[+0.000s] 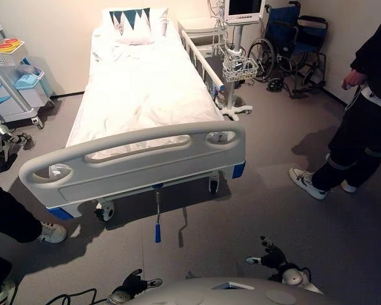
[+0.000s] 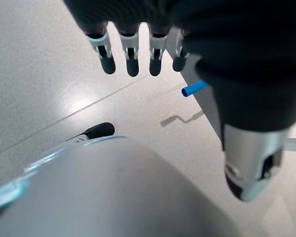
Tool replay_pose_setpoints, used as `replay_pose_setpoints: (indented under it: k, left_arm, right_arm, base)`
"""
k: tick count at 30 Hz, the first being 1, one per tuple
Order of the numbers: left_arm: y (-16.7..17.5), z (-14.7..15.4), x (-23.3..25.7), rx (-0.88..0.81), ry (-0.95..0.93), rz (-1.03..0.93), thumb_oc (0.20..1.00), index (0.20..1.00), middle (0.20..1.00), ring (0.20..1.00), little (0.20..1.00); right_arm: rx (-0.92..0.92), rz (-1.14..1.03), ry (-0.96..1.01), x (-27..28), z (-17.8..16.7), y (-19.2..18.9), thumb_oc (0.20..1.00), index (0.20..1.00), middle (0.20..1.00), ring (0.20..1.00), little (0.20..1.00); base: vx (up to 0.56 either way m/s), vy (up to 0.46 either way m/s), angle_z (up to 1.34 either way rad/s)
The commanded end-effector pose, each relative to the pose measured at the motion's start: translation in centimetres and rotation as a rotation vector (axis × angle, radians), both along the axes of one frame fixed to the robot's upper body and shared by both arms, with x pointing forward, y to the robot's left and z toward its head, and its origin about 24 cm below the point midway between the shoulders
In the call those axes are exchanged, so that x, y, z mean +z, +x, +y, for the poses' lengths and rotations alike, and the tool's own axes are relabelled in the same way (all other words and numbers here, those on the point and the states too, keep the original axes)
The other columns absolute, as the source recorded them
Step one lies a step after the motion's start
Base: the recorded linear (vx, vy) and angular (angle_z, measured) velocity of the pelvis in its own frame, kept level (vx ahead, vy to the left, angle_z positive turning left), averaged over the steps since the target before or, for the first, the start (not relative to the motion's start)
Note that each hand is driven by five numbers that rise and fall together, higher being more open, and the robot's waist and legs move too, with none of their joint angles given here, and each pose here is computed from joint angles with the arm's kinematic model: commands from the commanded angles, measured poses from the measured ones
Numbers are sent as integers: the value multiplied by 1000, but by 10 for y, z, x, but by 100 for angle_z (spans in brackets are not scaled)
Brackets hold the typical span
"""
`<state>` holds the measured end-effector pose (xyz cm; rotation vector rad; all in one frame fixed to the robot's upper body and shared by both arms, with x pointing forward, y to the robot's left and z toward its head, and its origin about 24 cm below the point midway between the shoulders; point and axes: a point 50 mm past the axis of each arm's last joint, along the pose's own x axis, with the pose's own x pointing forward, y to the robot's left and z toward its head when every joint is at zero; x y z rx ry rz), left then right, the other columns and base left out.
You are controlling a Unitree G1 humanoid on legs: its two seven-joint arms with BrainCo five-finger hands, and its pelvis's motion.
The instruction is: Raise the hospital bed
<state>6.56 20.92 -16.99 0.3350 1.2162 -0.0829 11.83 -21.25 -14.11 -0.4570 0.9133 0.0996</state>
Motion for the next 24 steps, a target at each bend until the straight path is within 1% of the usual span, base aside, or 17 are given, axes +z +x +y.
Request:
replay_pose_setpoints:
  k: [1, 13, 16, 19, 24]
  left_arm:
    - [11, -15, -1, -22, -38, -18, 1000, 1000, 1000, 1000, 1000]
    - [17, -16, 1, -21, -43, -44, 1000, 1000, 1000, 1000, 1000]
    - [15, -16, 0, 7, -55, -42, 1000, 1000, 1000, 1000, 1000]
    - [7, -13, -1, 12, -46, -6, 1000, 1000, 1000, 1000, 1000]
    - [5, -4, -1, 17, -8, 4, 1000, 1000, 1000, 1000, 1000]
  right_arm:
    - [47, -113, 7, 14, 4, 27, 1000, 1000, 1000, 1000, 1000]
    - [55, -125, 12, 17, 4, 29, 1000, 1000, 1000, 1000, 1000]
    - [53, -125, 16, 17, 4, 28, 1000, 1000, 1000, 1000, 1000]
    - [57, -127, 16, 17, 4, 29, 1000, 1000, 1000, 1000, 1000]
    - [57, -138, 14, 19, 3, 31, 1000, 1000, 1000, 1000, 1000]
  base:
    - [0, 0, 0]
    - [0, 0, 0]
    - [0, 0, 0]
    - [0, 0, 0]
    - [0, 0, 0]
